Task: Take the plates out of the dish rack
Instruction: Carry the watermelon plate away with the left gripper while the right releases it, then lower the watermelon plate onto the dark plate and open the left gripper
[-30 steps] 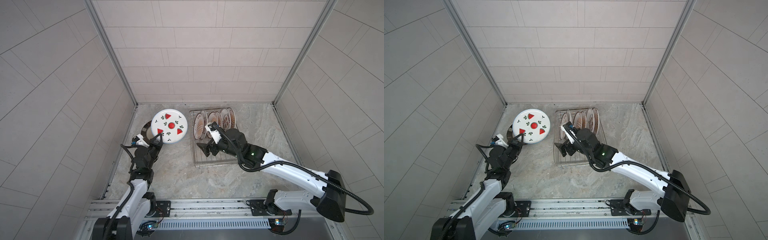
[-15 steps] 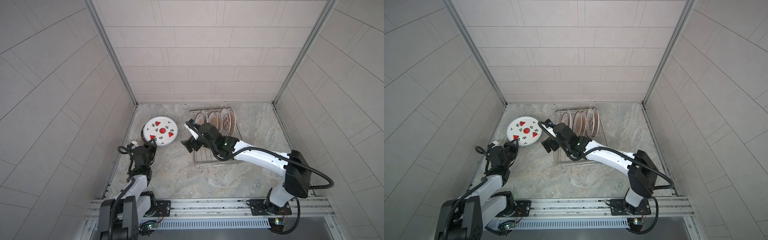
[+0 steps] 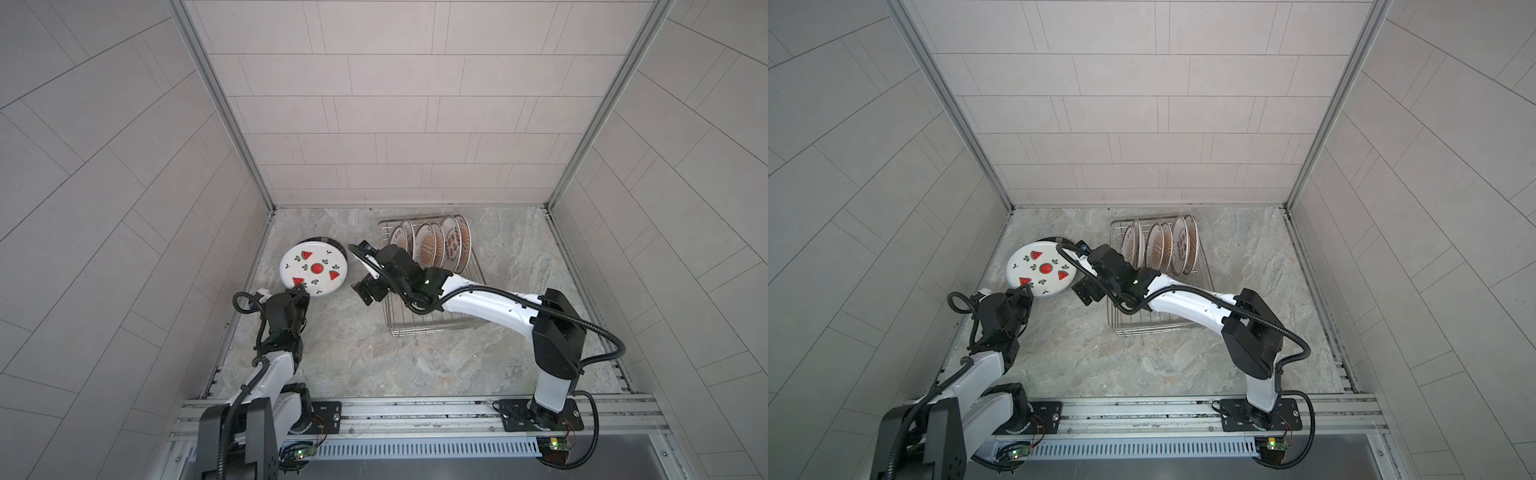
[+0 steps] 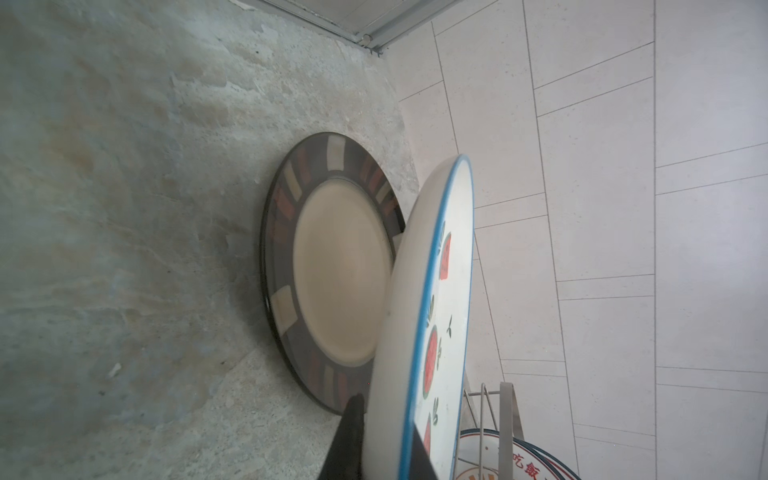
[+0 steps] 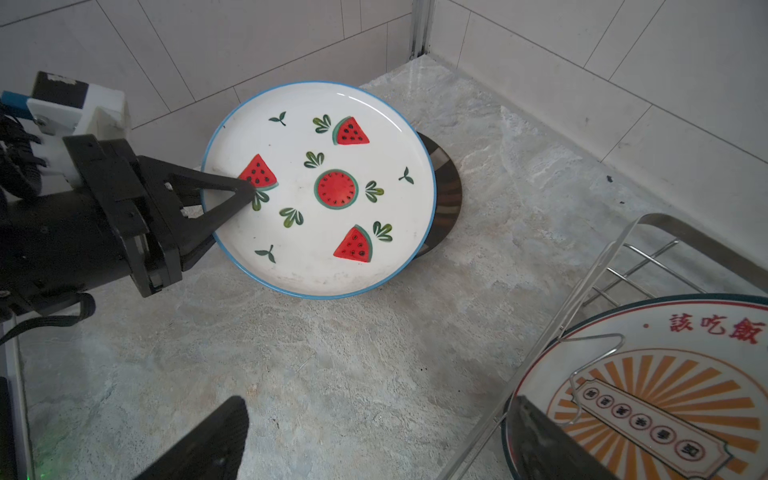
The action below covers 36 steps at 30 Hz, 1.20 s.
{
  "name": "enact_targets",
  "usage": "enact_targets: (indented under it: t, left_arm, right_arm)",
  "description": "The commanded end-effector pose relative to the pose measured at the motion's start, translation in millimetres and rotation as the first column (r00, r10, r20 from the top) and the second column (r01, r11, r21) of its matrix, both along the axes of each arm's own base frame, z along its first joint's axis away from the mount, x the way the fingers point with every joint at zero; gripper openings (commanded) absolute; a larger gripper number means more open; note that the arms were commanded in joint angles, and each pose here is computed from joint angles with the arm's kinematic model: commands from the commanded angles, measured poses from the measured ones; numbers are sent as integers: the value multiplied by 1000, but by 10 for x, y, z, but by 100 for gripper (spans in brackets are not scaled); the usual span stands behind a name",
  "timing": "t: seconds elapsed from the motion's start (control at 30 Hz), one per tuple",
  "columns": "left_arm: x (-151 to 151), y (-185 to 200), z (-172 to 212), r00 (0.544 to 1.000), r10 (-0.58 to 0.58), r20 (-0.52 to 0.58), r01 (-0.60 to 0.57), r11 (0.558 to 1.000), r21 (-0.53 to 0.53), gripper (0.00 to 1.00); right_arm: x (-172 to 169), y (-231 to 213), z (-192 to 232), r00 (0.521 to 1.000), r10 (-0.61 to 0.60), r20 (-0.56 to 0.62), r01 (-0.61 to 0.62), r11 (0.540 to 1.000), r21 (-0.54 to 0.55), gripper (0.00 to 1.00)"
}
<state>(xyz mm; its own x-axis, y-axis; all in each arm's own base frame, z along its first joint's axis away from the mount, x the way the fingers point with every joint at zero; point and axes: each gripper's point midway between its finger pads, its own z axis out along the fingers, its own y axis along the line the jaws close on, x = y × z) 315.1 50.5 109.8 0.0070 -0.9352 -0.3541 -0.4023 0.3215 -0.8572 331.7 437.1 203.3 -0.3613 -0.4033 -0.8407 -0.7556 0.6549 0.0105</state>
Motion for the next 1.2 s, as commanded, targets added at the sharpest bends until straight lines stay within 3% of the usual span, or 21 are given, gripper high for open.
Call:
enact_targets:
  t: [0.0, 1.17]
  left_arm:
    - [182, 91, 540, 989, 24, 146, -29, 999, 35, 0]
    - [281, 281, 49, 987, 159, -31, -161, 986, -48, 0]
  right_arm:
    - [-3, 66, -46, 1000, 15, -1, -15, 1000, -20, 98]
    - [91, 197, -307, 1000, 9, -24, -10, 999, -48, 97]
